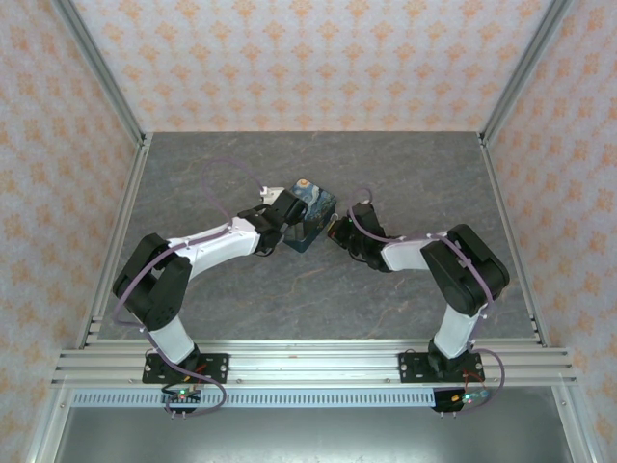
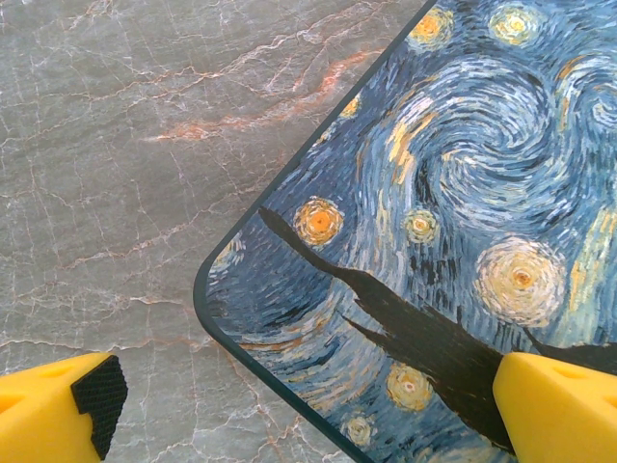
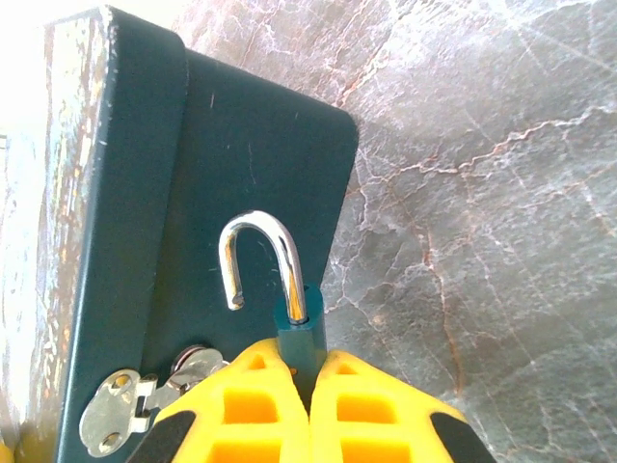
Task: Unlock the padlock with the key
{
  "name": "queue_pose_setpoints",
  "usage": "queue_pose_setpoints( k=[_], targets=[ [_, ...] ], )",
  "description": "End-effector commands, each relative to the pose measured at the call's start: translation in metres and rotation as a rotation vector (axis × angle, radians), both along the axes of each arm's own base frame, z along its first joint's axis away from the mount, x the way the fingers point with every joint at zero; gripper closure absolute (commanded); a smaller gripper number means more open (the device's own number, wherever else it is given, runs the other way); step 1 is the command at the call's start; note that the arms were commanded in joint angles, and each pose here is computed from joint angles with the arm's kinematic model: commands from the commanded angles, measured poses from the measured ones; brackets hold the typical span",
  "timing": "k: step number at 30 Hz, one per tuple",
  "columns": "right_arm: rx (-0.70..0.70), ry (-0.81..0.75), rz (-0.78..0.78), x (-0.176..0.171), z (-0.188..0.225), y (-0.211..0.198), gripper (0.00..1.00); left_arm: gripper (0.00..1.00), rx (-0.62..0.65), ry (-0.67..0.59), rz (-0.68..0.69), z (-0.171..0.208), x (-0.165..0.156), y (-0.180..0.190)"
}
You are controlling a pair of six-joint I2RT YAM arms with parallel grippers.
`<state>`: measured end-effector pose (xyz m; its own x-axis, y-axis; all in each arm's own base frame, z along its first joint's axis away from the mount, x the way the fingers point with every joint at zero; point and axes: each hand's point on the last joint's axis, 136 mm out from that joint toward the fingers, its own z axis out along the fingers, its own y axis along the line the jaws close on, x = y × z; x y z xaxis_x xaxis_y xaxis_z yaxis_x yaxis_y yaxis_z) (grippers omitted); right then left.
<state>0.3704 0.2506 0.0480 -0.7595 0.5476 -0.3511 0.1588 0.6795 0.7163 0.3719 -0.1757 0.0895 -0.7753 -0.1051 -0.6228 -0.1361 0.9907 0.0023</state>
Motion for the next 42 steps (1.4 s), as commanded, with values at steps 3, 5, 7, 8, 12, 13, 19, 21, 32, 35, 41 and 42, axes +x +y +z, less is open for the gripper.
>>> queue_pose_setpoints(
  k=[3,5,7,8,12,13,19,21,32,35,41,42],
  targets=[
    [0.023,-0.042,0.023,-0.002,0.019,0.002,1.00,0.01,0.131,0.183,-0.034,-0.043,-0.035,0.020],
    [0.028,-0.036,0.023,-0.008,0.020,-0.002,1.00,0.01,0.127,0.179,-0.035,-0.041,-0.034,0.019],
    [0.031,-0.026,0.026,-0.017,0.020,-0.006,1.00,0.01,0.123,0.171,-0.034,-0.037,-0.031,0.017],
    [0.031,-0.017,0.023,-0.021,0.019,-0.008,1.00,0.01,0.120,0.165,-0.033,-0.034,-0.030,0.016],
    [0.032,0.025,0.014,-0.042,0.008,-0.020,1.00,0.00,0.118,0.146,-0.063,-0.019,-0.024,0.011],
    [0.035,0.033,0.014,-0.047,0.004,-0.022,1.00,0.00,0.114,0.139,-0.065,-0.014,-0.022,0.010],
    [0.028,0.087,-0.008,-0.076,-0.018,-0.041,1.00,0.00,0.092,0.100,-0.084,0.015,-0.016,0.005],
    [0.013,0.105,-0.011,-0.085,-0.025,-0.047,1.00,0.00,0.080,0.091,-0.090,0.024,-0.016,0.004],
    [-0.159,0.231,-0.064,-0.133,-0.050,-0.104,0.73,0.00,0.001,0.008,-0.085,0.078,-0.028,0.014],
    [-0.161,0.251,-0.113,-0.142,-0.048,-0.123,0.52,0.00,-0.023,-0.023,-0.079,0.093,-0.031,0.017],
    [-0.126,0.161,-0.158,-0.138,-0.002,-0.137,0.26,0.00,-0.049,-0.083,-0.049,0.122,-0.035,0.030],
    [-0.124,0.144,-0.163,-0.136,0.006,-0.139,0.22,0.00,-0.051,-0.096,-0.043,0.126,-0.035,0.033]
  ],
)
